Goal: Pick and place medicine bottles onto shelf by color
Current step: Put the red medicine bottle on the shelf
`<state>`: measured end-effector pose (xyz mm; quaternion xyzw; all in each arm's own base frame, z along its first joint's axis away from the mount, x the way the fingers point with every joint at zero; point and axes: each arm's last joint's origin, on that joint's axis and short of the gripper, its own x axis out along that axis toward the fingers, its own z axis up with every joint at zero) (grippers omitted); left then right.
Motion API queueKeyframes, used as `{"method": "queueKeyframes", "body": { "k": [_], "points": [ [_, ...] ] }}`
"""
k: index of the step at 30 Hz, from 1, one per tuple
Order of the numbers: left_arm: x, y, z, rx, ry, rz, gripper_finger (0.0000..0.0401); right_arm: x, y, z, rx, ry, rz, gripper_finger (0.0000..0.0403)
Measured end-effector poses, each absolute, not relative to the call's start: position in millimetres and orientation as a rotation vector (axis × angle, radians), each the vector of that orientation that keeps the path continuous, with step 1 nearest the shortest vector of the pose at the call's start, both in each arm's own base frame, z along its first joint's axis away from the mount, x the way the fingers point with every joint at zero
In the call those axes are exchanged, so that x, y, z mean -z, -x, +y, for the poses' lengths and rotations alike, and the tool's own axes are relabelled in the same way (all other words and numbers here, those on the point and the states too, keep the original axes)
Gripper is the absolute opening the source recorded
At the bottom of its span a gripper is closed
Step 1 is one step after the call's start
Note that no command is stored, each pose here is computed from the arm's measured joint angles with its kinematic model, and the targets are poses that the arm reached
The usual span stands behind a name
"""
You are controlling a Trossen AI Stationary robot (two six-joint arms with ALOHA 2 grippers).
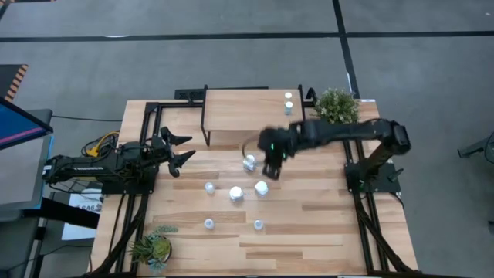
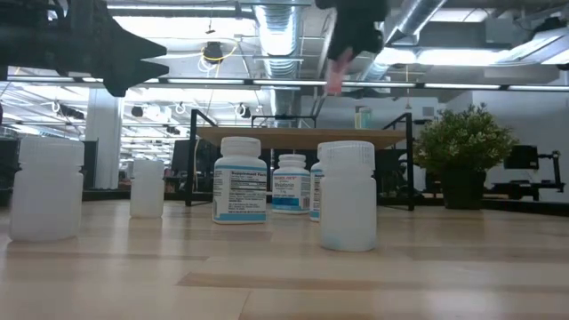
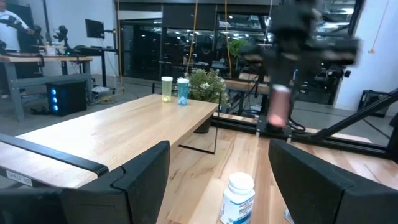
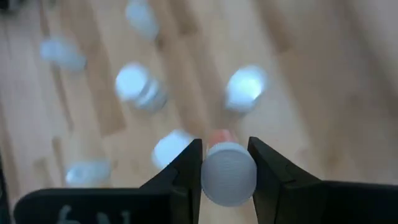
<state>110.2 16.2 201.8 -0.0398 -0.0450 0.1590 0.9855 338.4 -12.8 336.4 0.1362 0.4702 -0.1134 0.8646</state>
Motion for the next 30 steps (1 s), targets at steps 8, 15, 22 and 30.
{"method": "queueKeyframes", "body": {
  "k": [8, 15, 22, 30],
  "points": [
    [-202, -110, 16, -0.320, 0.079, -0.090, 0.0261, -363, -330, -90, 0.369, -0.254, 0.892, 0.0106],
    [-202, -110, 16, -0.322, 0.070, -0.089, 0.0261, -364, -310, -141, 0.457, -0.213, 0.916, 0.0105],
    [-202, -110, 16, -0.323, 0.070, -0.089, 0.0261, -361, -285, -180, 0.487, -0.247, 0.958, 0.0104],
    [-202, -110, 16, -0.324, 0.070, -0.089, 0.0261, -361, -283, -186, 0.442, -0.212, 0.955, 0.0104]
  ]
}}
